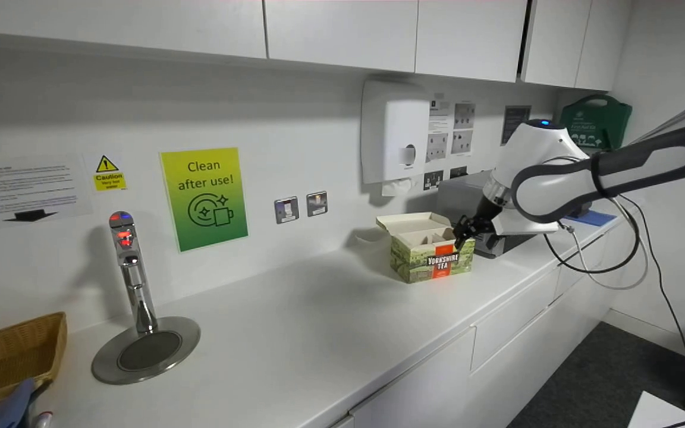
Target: Remove a tea bag from the green box and put it on the counter
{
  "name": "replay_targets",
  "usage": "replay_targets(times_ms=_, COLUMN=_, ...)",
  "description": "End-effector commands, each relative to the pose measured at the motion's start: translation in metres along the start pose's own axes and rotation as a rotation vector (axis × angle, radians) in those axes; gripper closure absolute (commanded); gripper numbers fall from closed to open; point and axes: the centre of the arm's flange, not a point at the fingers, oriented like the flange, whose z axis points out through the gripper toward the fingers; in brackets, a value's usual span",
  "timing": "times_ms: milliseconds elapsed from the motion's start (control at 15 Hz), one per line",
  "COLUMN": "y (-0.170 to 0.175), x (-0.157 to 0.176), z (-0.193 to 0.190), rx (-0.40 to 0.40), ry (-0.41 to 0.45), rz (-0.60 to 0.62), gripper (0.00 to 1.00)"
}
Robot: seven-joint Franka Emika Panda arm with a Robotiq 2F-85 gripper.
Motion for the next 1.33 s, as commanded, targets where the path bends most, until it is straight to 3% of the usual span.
replay_targets(times_ms=0, y=0.003, x=0.049, z=-0.004, rx=-0.002, ry=0.009, rz=0.069, gripper=0.00)
replay_targets(times_ms=933, y=0.034, x=0.125, z=0.010, rx=-0.065, ry=-0.132, rz=0.204, gripper=0.00)
replay_targets(times_ms=1133, y=0.040, x=0.131, z=0.014, rx=-0.080, ry=-0.206, rz=0.221, gripper=0.00)
replay_targets(times_ms=1200, y=0.042, x=0.114, z=0.019, rx=-0.081, ry=-0.160, rz=0.191, gripper=0.00)
replay_targets(times_ms=1267, y=0.044, x=0.116, z=0.021, rx=-0.085, ry=-0.181, rz=0.198, gripper=0.00)
